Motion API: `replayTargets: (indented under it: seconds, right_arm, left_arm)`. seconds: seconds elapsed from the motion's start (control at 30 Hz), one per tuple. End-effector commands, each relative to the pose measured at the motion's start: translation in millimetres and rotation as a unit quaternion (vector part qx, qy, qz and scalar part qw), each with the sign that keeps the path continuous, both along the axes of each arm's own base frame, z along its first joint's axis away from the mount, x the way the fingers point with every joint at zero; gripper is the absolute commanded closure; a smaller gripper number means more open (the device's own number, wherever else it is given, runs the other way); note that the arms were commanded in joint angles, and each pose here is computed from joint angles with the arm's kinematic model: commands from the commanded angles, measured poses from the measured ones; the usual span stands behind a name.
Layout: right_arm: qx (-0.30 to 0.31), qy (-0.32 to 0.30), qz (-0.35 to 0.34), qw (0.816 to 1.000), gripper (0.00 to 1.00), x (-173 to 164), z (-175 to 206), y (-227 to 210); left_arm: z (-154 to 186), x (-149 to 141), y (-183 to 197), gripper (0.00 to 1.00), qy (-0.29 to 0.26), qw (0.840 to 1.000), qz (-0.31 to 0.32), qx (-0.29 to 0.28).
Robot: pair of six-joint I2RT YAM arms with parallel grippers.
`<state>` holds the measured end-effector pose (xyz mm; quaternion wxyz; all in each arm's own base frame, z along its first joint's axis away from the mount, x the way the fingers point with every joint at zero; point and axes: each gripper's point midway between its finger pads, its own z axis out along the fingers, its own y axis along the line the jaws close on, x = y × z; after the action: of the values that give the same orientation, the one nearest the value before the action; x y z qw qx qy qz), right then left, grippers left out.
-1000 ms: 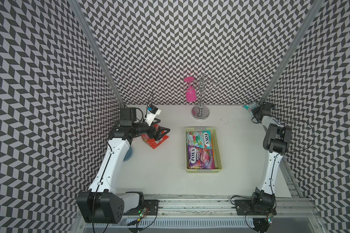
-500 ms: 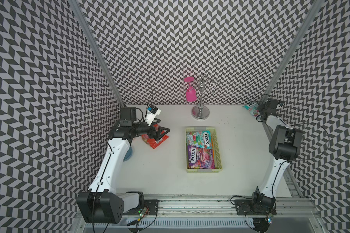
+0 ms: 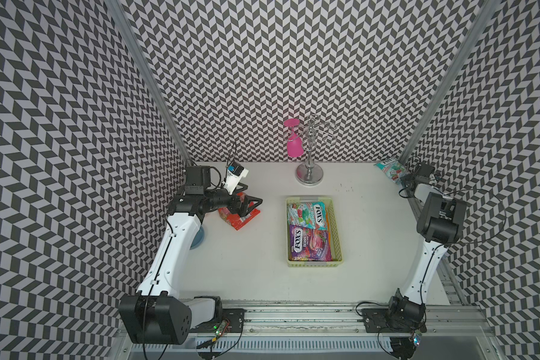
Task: Put the candies in the basket
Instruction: Pick up the candy from the corner of the board.
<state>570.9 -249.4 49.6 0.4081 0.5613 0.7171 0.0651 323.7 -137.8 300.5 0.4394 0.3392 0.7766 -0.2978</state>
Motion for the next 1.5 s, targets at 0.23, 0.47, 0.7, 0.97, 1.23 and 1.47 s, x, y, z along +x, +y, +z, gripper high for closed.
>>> replayTargets:
  seconds: [0.23,0.47,0.7,0.97,1.23,1.47]
  right_arm:
    - [0.021,0.002,0.028,0.999,0.47,32,-14,2]
    - [0.020,-0.009,0.042,0.999,0.54,51,-13,1]
    - [0.008,-0.029,0.046,0.998,0.66,62,-4,-3]
    - [0.007,-0.042,0.069,0.997,1.00,68,0,7]
    - [-0.019,-0.077,0.081,0.994,1.00,58,43,20]
    - [-0.042,-0.126,0.111,0.985,1.00,41,110,48]
  left_arm:
    - [4,7,1,0.01,-0.008,1.000,0.002,-0.002]
    - [4,7,2,0.01,-0.007,1.000,0.004,-0.001]
    - [4,8,2,0.01,-0.007,1.000,0.004,0.000]
    - [6,8,3,0.01,-0.009,1.000,0.006,0.002]
    - [7,8,2,0.01,-0.009,1.000,0.005,0.001]
    - [11,5,2,0.01,-0.017,1.000,0.004,0.000]
